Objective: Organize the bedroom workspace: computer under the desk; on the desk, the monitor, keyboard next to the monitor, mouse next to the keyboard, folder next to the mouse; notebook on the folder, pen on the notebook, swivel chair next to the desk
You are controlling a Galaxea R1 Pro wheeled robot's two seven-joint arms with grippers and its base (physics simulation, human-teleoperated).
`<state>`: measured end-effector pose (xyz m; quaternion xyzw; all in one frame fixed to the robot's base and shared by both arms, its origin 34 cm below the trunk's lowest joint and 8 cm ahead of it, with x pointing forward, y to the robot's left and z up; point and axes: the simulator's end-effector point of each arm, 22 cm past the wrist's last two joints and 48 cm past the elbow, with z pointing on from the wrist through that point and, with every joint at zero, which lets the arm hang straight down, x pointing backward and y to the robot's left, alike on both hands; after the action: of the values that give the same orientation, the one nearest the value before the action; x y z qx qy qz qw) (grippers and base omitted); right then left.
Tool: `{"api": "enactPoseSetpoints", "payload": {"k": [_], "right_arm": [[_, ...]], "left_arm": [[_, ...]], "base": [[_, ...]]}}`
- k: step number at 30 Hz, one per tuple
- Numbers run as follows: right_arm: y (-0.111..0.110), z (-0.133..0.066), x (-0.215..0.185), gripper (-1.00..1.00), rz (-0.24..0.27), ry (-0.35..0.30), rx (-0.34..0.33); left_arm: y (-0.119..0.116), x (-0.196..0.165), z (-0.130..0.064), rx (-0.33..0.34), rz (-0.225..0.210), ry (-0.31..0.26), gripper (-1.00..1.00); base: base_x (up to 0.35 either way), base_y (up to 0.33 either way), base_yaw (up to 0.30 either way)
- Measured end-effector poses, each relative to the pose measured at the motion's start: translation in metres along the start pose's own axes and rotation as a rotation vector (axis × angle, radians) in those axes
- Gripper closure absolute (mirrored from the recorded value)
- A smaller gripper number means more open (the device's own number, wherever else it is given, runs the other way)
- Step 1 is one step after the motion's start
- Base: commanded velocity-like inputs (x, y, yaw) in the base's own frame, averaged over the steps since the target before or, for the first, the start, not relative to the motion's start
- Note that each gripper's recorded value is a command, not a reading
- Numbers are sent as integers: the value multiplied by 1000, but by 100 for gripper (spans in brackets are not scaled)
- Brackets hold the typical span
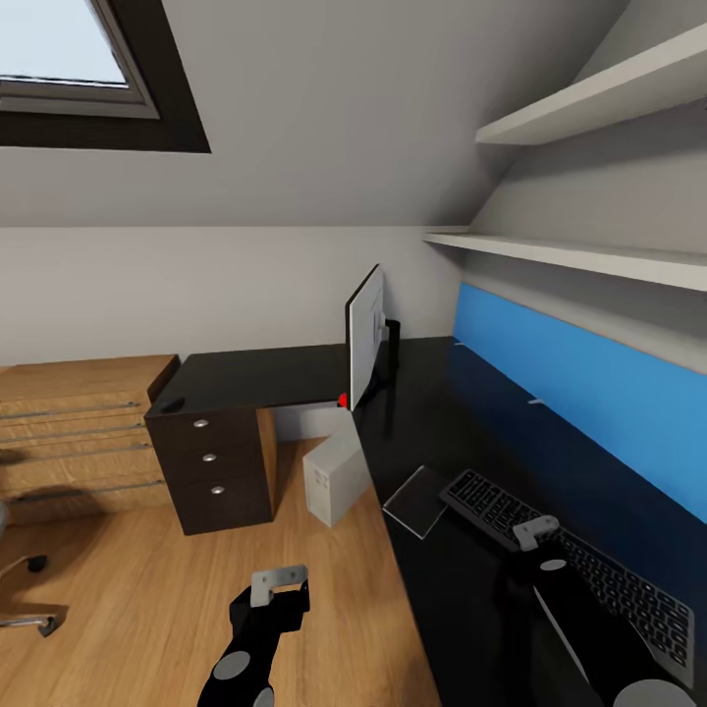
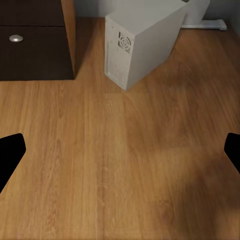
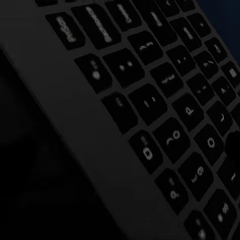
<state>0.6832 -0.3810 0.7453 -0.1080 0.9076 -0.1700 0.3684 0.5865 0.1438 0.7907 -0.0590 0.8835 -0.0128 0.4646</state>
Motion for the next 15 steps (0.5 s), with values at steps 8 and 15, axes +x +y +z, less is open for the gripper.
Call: {"api": "enactPoseSetpoints", "payload": {"k": [8, 15], "right_arm": [[12, -3, -14, -100, 16, -26, -18], [8, -12, -39, -100, 71, -82, -25]], "left_arm": [[1, 1, 1, 0, -3, 6, -100], [3, -1, 1, -6, -2, -1, -100]], "base": [[-308, -29, 0], [-121, -271, 0]]}}
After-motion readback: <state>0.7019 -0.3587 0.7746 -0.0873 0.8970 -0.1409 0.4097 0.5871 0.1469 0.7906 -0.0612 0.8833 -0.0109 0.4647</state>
